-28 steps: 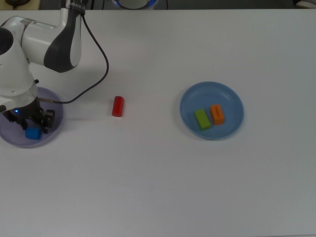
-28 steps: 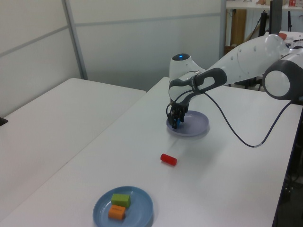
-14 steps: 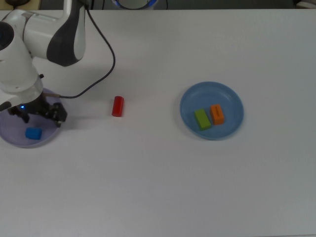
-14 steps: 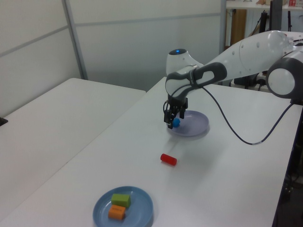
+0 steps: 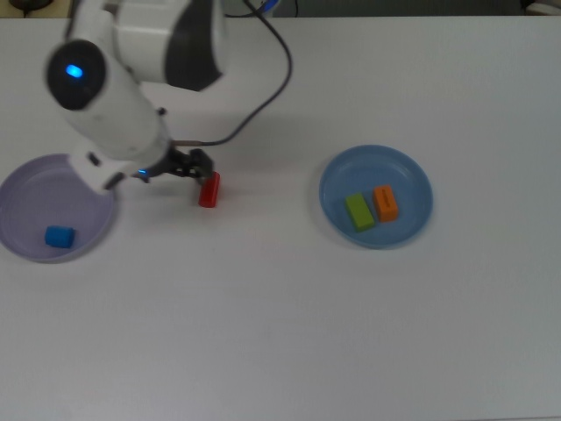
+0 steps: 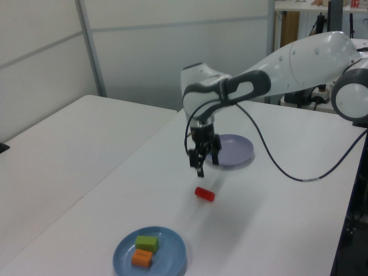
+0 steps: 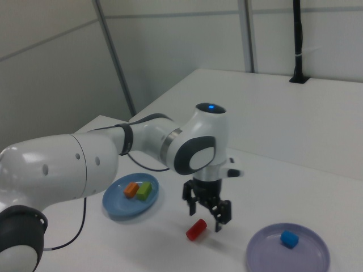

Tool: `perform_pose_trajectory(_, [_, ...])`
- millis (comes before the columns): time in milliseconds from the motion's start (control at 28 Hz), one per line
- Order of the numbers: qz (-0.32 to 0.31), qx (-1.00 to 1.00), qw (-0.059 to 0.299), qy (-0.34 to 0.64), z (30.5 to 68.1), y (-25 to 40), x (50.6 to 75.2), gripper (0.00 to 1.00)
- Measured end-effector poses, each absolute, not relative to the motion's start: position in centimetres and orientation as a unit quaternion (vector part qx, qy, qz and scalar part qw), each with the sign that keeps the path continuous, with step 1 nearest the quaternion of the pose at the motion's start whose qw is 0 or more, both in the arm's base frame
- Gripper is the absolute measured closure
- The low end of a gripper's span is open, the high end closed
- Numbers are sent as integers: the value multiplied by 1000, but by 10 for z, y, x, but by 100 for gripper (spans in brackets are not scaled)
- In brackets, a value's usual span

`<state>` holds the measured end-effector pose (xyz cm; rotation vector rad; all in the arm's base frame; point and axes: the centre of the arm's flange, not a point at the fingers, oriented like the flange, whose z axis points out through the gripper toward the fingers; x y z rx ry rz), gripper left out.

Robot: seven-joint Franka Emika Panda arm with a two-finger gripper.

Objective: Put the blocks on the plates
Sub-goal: 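Lower the gripper onto the red block and grasp it, then carry the red block onto the lavender plate beside the blue cube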

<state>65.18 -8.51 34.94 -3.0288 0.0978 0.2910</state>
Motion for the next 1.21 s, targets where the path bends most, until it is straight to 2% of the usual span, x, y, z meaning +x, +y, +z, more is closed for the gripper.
perform_pose_trajectory(107, [101, -994, 45, 24, 330, -58, 650, 0])
perform_pose_trajectory(357, [66, -997, 39, 11, 303, -34, 652, 3])
perform_pose_trajectory(429, [64, -997, 39, 11, 300, -32, 652, 9])
perform_pose_trajectory(464, [63, -997, 39, 11, 300, -33, 652, 17])
perform_pose_trajectory(571, [60, -997, 37, 13, 303, -36, 652, 27])
perform_pose_trajectory(607, [60, -997, 37, 14, 304, -37, 652, 36])
perform_pose_trajectory(929, [58, -998, 36, 17, 306, -40, 652, 66])
perform_pose_trajectory(1107, [53, -998, 32, 22, 313, -49, 653, 66])
perform_pose_trajectory(1214, [31, -999, 23, 29, 338, -69, 655, 66])
